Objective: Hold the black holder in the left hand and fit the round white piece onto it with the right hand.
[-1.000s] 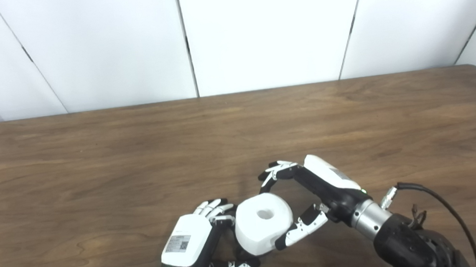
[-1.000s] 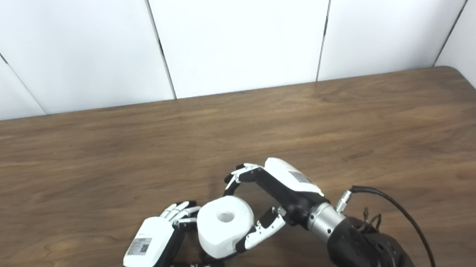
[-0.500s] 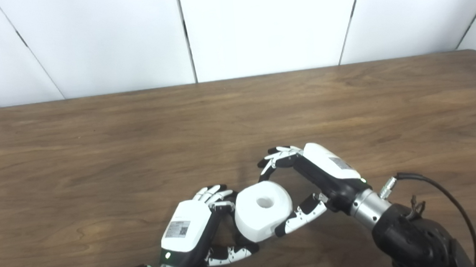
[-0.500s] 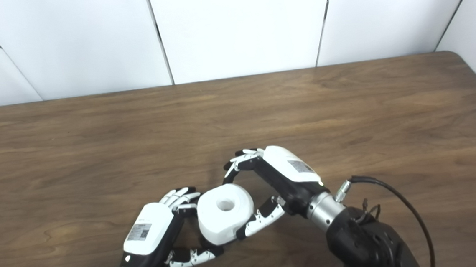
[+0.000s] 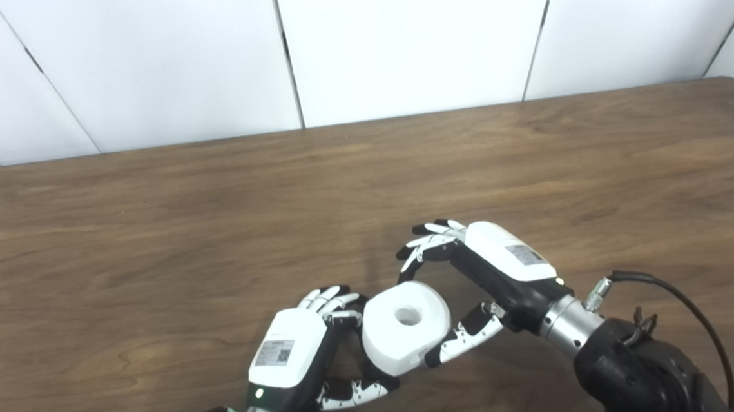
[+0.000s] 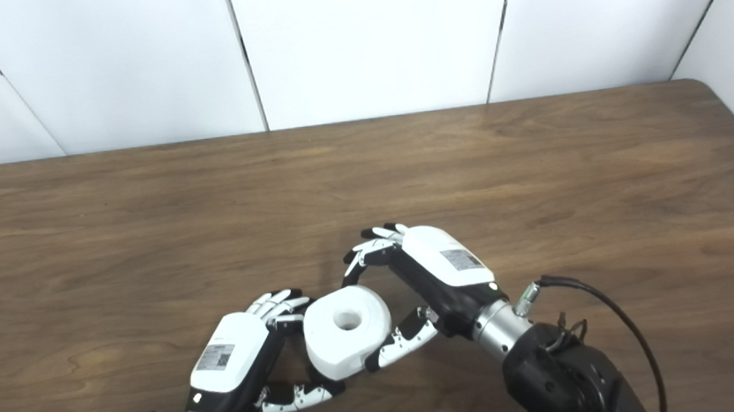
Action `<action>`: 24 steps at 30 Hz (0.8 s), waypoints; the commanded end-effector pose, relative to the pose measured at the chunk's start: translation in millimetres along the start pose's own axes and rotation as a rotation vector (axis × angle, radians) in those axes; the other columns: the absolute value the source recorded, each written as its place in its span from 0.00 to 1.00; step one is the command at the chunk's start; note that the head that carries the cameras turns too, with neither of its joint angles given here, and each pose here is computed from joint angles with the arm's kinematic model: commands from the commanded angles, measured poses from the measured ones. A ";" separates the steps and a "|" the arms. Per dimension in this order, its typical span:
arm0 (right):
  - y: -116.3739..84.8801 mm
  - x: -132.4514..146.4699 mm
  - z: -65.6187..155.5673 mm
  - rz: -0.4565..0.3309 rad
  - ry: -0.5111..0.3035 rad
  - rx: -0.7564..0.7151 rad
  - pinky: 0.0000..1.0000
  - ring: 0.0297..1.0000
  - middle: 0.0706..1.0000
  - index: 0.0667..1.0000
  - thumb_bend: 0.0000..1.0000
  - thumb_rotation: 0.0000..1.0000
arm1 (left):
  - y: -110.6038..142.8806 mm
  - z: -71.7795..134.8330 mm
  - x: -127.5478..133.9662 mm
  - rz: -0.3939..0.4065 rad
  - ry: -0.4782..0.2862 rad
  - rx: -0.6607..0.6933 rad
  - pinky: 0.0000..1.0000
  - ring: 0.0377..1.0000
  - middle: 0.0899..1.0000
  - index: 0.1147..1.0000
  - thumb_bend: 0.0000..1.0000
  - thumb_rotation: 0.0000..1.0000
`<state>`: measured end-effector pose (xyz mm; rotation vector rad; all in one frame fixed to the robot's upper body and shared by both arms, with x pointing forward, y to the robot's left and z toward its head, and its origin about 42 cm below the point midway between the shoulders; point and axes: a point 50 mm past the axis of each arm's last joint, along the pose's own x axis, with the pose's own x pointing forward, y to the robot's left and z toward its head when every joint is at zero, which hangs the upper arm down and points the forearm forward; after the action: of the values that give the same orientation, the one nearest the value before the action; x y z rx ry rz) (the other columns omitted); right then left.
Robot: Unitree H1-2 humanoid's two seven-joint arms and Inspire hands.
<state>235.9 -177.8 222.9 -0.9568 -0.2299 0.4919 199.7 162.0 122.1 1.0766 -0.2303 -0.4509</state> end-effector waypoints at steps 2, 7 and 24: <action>-3.9 -4.3 4.6 -0.014 -0.035 -0.091 0.99 0.92 0.77 0.45 0.52 0.13 | -25.2 -1.3 -9.9 -0.164 0.034 0.012 0.91 0.90 0.80 0.42 0.52 0.05; -4.7 -6.3 7.6 -0.021 -0.053 -0.132 1.00 0.93 0.77 0.45 0.52 0.13 | -25.2 -0.7 -9.4 -0.164 0.033 0.015 0.91 0.90 0.80 0.42 0.52 0.05; -9.1 -8.0 12.0 -0.042 -0.083 -0.207 0.97 0.91 0.75 0.45 0.52 0.13 | -25.8 0.9 -8.7 -0.152 0.027 0.009 0.91 0.89 0.80 0.42 0.52 0.05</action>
<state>229.2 -175.7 229.4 -1.0970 -0.3340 0.4774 199.8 160.0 122.3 1.0719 -0.2293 -0.4517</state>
